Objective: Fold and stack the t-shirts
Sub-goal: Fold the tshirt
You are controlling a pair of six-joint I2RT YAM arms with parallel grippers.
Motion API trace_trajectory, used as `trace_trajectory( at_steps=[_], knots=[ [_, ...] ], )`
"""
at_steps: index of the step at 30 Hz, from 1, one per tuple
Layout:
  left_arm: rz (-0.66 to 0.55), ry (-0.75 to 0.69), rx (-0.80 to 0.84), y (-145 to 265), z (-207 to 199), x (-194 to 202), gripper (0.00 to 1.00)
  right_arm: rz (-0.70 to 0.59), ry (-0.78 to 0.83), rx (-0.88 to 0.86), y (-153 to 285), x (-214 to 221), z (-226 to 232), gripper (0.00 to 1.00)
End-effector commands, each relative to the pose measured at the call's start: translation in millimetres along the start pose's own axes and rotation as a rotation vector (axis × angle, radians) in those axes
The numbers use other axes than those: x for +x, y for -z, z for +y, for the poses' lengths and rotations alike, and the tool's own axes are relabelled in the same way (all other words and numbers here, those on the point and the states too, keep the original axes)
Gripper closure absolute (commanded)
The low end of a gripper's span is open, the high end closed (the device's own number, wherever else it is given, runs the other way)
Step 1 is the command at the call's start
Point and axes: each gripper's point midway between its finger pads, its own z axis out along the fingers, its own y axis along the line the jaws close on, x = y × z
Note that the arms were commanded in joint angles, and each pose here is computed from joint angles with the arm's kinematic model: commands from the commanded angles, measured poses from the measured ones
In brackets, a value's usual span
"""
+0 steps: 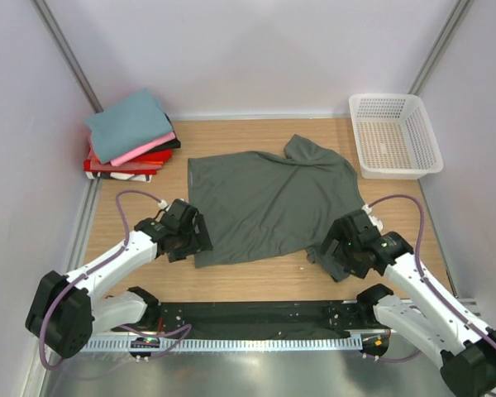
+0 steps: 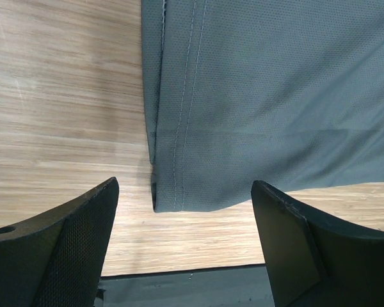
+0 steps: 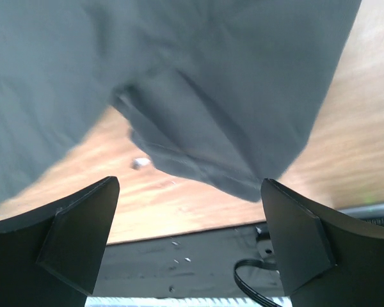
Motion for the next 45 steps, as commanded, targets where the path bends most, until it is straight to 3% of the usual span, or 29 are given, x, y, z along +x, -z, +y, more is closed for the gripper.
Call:
trace_trajectory(
  at_steps=[1, 14, 20, 21, 24, 36, 44, 45],
  knots=[
    [-0.050, 0.043, 0.059, 1.6, -14.7, -11.0, 0.16, 0.041, -0.064, 0.071, -11.2, 22.3, -13.2, 0.03],
    [-0.056, 0.071, 0.017, 1.7, -4.2, -8.0, 0.21, 0.032, -0.085, 0.115, -36.0, 32.8, -27.7, 0.25],
    [-0.046, 0.076, -0.005, -13.6, -0.3, -4.6, 0.21, 0.000, -0.050, 0.100, -38.1, 25.0, -23.5, 0.66],
    [-0.046, 0.077, -0.005, -15.7, -0.9, -4.9, 0.21, 0.000, -0.030, 0.100, -38.1, 24.5, -24.0, 0.80],
    [-0.022, 0.082, 0.000, -22.5, -5.7, -3.3, 0.25, -0.004, 0.001, 0.104, -36.0, 22.1, -24.3, 0.94],
    [0.077, 0.086, -0.047, -23.3, 3.6, 36.1, 0.35, -0.070, 0.065, 0.085, -16.6, -2.5, -7.1, 0.98],
    [0.064, 0.095, -0.034, -11.0, 6.5, 41.9, 0.35, -0.092, 0.059, 0.073, -12.2, -5.7, -7.1, 0.99],
    [0.063, 0.097, -0.034, -11.8, 6.6, 42.3, 0.43, -0.095, 0.058, 0.072, -11.2, -6.4, -6.7, 0.99]
  ],
)
